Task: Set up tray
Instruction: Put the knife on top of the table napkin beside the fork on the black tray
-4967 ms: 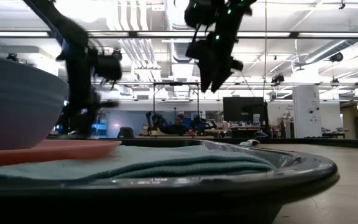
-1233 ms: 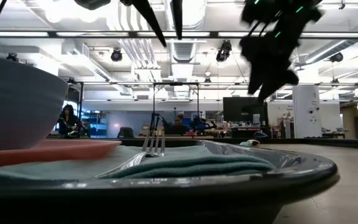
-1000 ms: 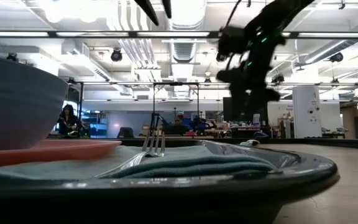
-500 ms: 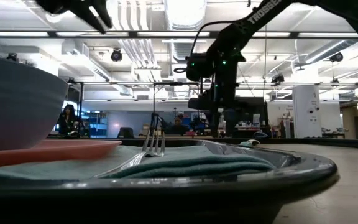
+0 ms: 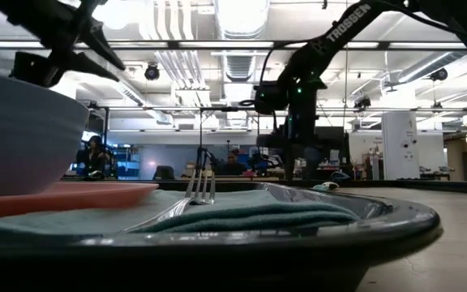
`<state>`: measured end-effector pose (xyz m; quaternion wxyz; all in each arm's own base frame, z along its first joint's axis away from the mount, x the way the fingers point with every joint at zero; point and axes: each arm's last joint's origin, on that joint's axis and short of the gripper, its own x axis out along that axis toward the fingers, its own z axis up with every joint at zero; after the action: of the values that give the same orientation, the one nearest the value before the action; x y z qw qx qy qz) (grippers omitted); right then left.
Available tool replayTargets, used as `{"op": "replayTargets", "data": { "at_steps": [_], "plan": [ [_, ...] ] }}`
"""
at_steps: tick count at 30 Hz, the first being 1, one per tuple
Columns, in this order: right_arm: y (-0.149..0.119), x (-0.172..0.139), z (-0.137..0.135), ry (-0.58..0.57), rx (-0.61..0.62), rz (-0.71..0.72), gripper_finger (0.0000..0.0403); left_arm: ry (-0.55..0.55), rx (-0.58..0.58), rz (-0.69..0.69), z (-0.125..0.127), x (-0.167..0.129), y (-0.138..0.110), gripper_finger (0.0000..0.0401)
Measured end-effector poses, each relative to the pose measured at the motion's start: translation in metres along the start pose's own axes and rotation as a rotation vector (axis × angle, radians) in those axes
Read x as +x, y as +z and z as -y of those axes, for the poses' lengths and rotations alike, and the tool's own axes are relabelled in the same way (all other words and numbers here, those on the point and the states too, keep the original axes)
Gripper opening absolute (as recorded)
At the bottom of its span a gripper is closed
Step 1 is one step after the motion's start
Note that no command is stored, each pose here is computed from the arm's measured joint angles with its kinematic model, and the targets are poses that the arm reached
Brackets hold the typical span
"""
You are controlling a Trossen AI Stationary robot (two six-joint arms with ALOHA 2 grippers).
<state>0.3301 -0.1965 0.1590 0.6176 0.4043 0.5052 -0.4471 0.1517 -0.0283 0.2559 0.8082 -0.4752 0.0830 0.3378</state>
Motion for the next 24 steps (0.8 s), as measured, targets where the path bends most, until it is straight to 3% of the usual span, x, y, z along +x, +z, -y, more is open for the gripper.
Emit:
{"op": "replayTargets", "data": {
  "at_steps": [5, 18, 24],
  "plan": [
    [0.006, 0.002, -0.003, 0.079, 0.012, 0.032, 0.0201, 0.012, -0.009, 0.018, -0.005, 0.002, -0.002, 0.0075],
    [-0.003, 0.022, 0.014, 0.036, 0.075, -0.013, 0.0200, 0.010, 0.046, 0.076, 0.010, 0.001, 0.009, 0.0075],
    [-0.005, 0.022, 0.012, 0.038, 0.066, -0.016, 0.0160, 0.006, 0.061, 0.077, 0.012, 0.000, 0.010, 0.0075]
  ]
}}
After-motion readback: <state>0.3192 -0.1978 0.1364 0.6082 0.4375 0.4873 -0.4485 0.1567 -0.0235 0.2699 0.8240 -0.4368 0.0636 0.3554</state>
